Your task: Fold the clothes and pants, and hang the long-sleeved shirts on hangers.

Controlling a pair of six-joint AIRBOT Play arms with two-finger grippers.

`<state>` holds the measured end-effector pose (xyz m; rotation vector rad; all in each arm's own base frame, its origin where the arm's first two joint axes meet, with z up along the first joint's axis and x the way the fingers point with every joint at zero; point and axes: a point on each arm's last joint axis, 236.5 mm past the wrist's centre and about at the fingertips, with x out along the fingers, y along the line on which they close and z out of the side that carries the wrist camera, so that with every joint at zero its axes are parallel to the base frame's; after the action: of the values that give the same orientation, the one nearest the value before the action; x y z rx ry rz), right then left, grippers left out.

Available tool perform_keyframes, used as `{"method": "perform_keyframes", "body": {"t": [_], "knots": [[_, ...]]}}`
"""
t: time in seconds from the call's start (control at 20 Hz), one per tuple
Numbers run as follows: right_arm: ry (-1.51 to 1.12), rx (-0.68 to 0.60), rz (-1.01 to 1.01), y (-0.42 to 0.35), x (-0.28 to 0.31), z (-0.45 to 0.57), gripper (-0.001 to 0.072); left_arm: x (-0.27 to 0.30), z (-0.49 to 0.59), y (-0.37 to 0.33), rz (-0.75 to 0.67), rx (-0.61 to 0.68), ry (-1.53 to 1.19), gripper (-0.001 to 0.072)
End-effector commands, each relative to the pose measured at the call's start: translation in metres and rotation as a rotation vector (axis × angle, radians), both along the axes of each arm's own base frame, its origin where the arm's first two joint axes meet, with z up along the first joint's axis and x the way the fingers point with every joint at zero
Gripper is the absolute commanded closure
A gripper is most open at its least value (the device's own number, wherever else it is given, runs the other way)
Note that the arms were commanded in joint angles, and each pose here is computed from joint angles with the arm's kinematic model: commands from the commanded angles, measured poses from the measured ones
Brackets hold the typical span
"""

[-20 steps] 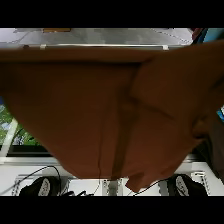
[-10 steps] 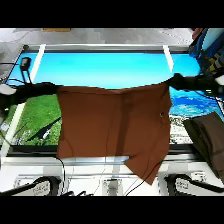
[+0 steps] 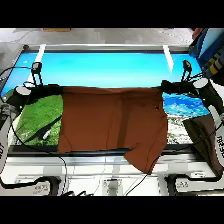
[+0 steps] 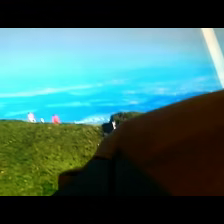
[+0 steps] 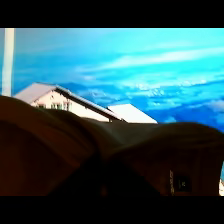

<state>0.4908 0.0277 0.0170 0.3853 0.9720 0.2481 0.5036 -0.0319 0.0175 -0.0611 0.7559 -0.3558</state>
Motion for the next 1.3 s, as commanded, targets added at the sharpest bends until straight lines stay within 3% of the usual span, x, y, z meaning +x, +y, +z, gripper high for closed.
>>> {"method": "perform_keyframes", "body": {"t": [0.0,0.2,0.35,1.1,1.15,1.25], "knots": [[0.222,-0.116,0.135,-0.009,-0.053,-0.035,0.0697,-0.059,-0.038,-0.011,-0.206,0.073,0.232,0.0696],[0.431,-0.199,0.229,-0.023,-0.106,-0.051,0.0697,-0.107,-0.061,0.000,-0.336,0.178,0.416,0.0696],[0.476,-0.238,0.215,-0.034,-0.114,-0.055,0.0697,-0.106,-0.066,0.015,-0.287,0.223,0.437,0.0695],[0.569,-0.224,0.217,-0.031,-0.141,-0.078,0.0696,-0.094,-0.070,0.009,-0.256,0.185,0.411,0.0694],[0.576,-0.223,0.215,-0.031,-0.145,-0.085,0.0659,-0.094,-0.070,0.009,-0.256,0.185,0.413,0.0682],[0.581,-0.222,0.212,-0.031,-0.147,-0.090,0.0353,-0.094,-0.071,0.010,-0.256,0.185,0.413,0.0682]]}}
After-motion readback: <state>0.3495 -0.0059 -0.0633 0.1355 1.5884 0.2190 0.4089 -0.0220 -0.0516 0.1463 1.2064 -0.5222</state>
